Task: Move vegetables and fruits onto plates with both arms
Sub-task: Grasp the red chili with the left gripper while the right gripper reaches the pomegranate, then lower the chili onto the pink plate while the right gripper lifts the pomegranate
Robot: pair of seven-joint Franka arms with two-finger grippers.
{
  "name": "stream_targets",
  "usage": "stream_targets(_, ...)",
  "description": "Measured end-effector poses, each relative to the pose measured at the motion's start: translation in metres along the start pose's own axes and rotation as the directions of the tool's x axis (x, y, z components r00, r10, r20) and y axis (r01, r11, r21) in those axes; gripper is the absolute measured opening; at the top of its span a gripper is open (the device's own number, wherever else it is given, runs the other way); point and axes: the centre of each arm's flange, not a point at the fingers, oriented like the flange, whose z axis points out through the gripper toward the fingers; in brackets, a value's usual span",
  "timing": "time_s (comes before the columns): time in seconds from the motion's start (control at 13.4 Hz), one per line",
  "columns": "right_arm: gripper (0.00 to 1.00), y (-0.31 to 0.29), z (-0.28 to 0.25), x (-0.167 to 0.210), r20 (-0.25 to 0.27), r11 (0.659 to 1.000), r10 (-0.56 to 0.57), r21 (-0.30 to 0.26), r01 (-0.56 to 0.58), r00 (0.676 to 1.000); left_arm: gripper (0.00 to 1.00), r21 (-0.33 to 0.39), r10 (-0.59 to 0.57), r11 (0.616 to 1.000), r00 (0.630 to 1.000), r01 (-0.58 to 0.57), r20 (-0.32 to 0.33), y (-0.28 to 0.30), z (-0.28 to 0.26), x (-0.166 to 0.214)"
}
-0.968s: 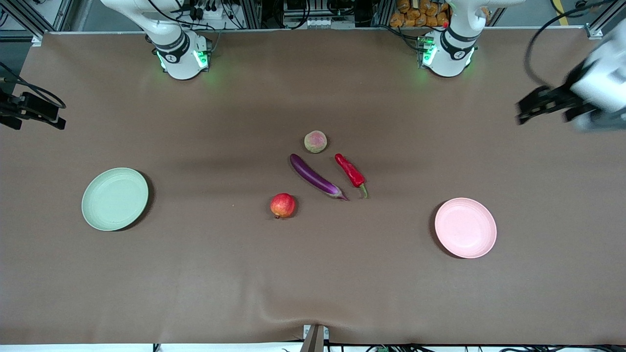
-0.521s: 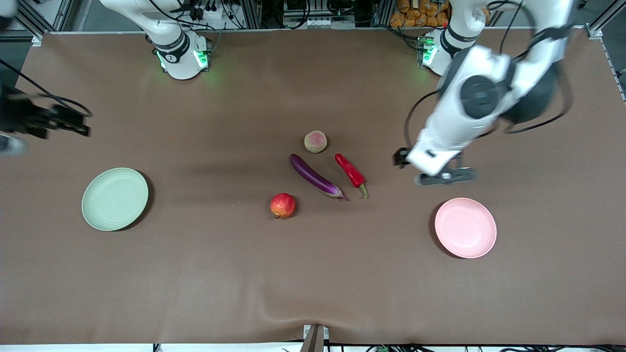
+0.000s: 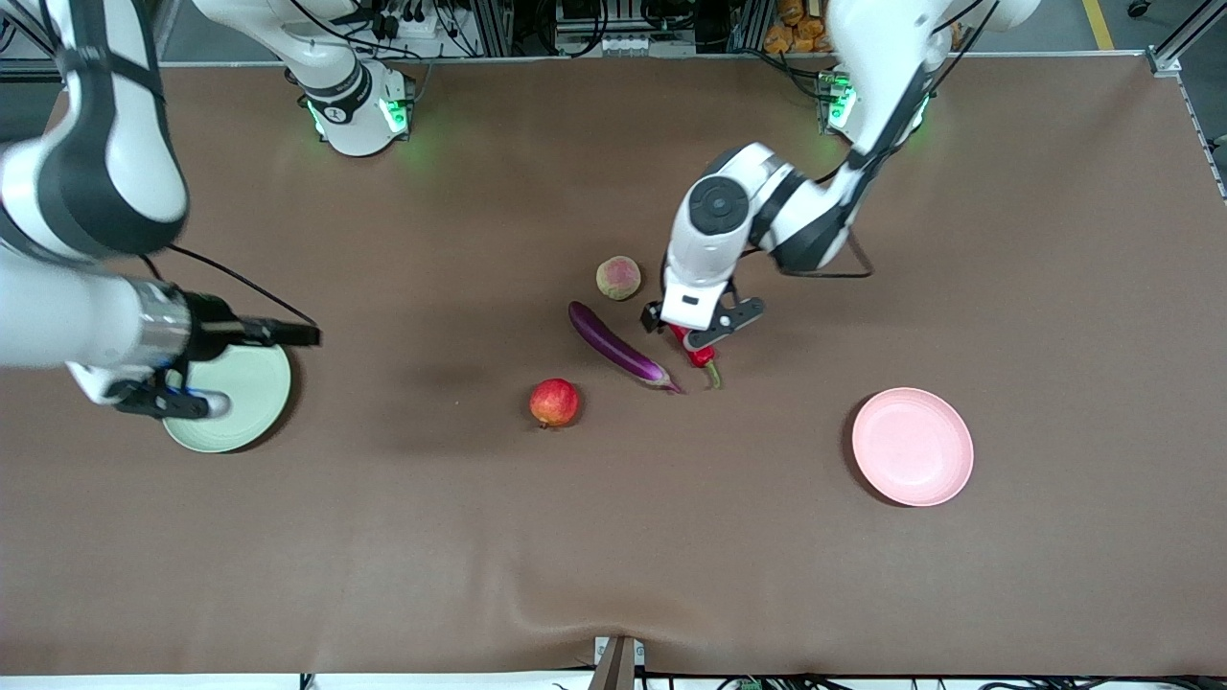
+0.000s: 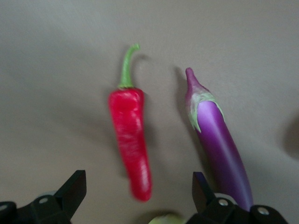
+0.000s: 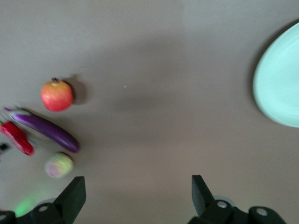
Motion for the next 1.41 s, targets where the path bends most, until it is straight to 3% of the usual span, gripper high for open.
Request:
stream_targets(0.22, 1.00, -0.030, 0.053, 0.028, 0.037, 0.985, 0.130, 0.111, -0.134, 0.991, 0.96, 0.042, -0.071, 0.996, 0.996, 0.073, -0.050, -0.005, 0.049, 0.004)
stream_targets(0.6, 1.00, -0.110, 0.158, 0.039, 0.007, 0.984, 0.156, 0.090, -0.156, 0.988, 0.39, 0.035, -0.062, 0.997, 0.995, 0.064, -0.075, -0.002, 0.046, 0.020)
stream_targets(0.67, 1.00, -0.123, 0.180, 0.038, -0.001, 0.981, 0.173, 0.085, -0.172, 0.985, 0.33, 0.039, -0.028, 0.999, 0.995, 0.031, -0.095, -0.002, 0.035, 0.033)
stream_targets(0.82, 1.00, -0.149, 0.218, 0.034, -0.026, 0.977, 0.200, 0.083, -0.197, 0.980, 0.33, 0.072, 0.051, 0.996, 0.991, -0.043, -0.125, -0.012, -0.011, 0.089)
stream_targets(1.04, 1.00, -0.181, 0.257, 0.025, -0.071, 0.974, 0.216, 0.090, -0.209, 0.974, 0.33, 0.096, 0.137, 0.988, 0.979, -0.123, -0.153, -0.068, -0.084, 0.205)
stream_targets(1.27, 1.00, -0.189, 0.281, 0.027, -0.101, 0.975, 0.211, 0.095, -0.202, 0.972, 0.33, 0.122, 0.180, 0.979, 0.974, -0.164, -0.137, -0.143, -0.090, 0.303)
stream_targets(1.41, 1.00, -0.194, 0.297, 0.027, -0.119, 0.976, 0.206, 0.097, -0.195, 0.971, 0.33, 0.129, 0.200, 0.974, 0.972, -0.184, -0.121, -0.171, -0.080, 0.341)
